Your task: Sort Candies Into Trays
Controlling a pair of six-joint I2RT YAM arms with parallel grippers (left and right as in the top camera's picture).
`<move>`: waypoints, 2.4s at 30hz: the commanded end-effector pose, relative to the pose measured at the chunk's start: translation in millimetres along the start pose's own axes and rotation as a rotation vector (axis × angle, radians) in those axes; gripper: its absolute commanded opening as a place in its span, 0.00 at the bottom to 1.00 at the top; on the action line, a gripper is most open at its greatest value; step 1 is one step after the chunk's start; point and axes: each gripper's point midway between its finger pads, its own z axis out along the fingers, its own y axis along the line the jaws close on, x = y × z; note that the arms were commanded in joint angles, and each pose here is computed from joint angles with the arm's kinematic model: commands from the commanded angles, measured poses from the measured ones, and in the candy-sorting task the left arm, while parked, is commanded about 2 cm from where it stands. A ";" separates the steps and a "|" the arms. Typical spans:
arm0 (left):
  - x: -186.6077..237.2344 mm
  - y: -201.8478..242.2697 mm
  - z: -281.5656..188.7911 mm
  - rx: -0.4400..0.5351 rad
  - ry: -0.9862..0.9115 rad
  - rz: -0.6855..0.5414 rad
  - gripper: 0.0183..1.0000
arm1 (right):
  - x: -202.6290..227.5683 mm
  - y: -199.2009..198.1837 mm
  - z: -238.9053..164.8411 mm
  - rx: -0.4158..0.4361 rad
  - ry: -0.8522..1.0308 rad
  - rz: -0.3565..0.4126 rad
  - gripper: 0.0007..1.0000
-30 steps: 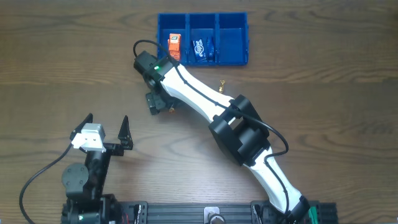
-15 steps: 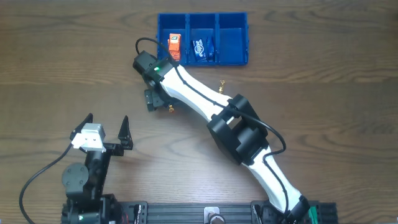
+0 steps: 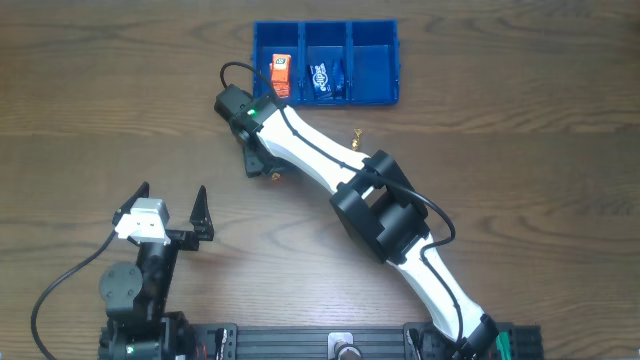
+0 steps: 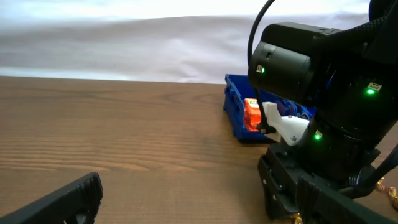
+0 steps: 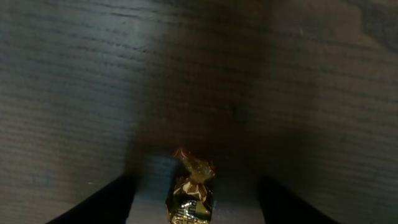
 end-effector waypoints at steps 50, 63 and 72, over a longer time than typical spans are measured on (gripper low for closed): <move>16.2 -3.2 1.1 0.022 0.046 -0.009 1.00 | -209.6 -247.5 -113.9 0.149 -0.606 0.273 0.25; 16.2 -3.2 1.1 0.022 0.046 -0.009 1.00 | -195.6 -228.5 -128.4 0.059 -0.553 0.237 1.00; 16.2 -3.2 1.1 0.022 0.046 -0.009 1.00 | -82.1 -190.7 -181.8 0.077 -0.275 0.215 1.00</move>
